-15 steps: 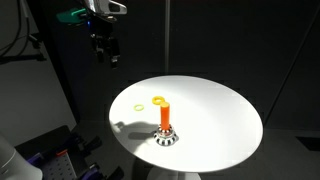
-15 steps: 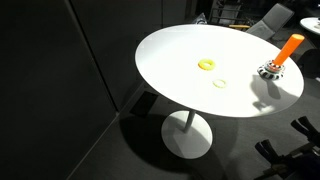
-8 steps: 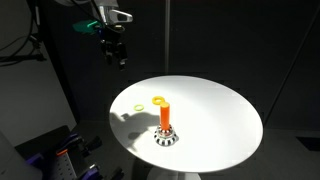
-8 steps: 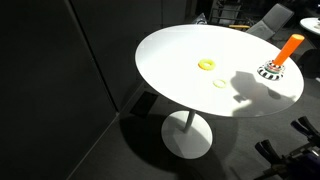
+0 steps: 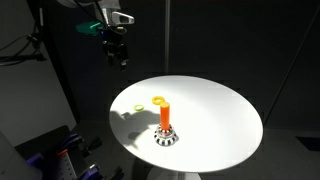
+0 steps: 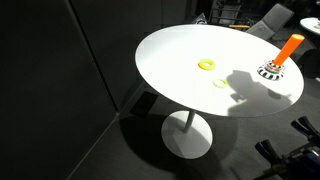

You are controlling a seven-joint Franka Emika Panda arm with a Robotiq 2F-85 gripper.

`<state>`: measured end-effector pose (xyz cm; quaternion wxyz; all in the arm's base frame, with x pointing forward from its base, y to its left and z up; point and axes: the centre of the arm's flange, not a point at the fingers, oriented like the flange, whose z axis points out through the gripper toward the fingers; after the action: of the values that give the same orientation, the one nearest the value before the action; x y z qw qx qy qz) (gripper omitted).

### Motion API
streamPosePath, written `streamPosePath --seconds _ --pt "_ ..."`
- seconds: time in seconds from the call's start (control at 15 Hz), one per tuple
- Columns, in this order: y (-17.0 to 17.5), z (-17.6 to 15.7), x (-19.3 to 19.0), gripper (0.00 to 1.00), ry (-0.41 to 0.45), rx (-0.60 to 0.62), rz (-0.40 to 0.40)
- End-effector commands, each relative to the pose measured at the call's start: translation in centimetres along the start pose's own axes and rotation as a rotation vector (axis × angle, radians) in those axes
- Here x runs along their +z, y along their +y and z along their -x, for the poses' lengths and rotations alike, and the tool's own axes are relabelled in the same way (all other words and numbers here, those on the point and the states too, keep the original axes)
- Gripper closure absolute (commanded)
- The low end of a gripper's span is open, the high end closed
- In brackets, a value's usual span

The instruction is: Pick up the lime green ring and put it on the ring holder

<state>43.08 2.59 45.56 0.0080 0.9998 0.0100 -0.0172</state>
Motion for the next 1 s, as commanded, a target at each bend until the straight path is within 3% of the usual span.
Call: streamPosePath --seconds 0.0,0.47,0.93 --pt "-0.1 -0.4 0.4 0.00 -0.015 0.001 0.009" --pt "-1.1 -5.0 5.9 0.00 -0.047 0.047 0.008" --pt "-3.6 -9.7 12.6 0.00 -0.016 0.067 0.020"
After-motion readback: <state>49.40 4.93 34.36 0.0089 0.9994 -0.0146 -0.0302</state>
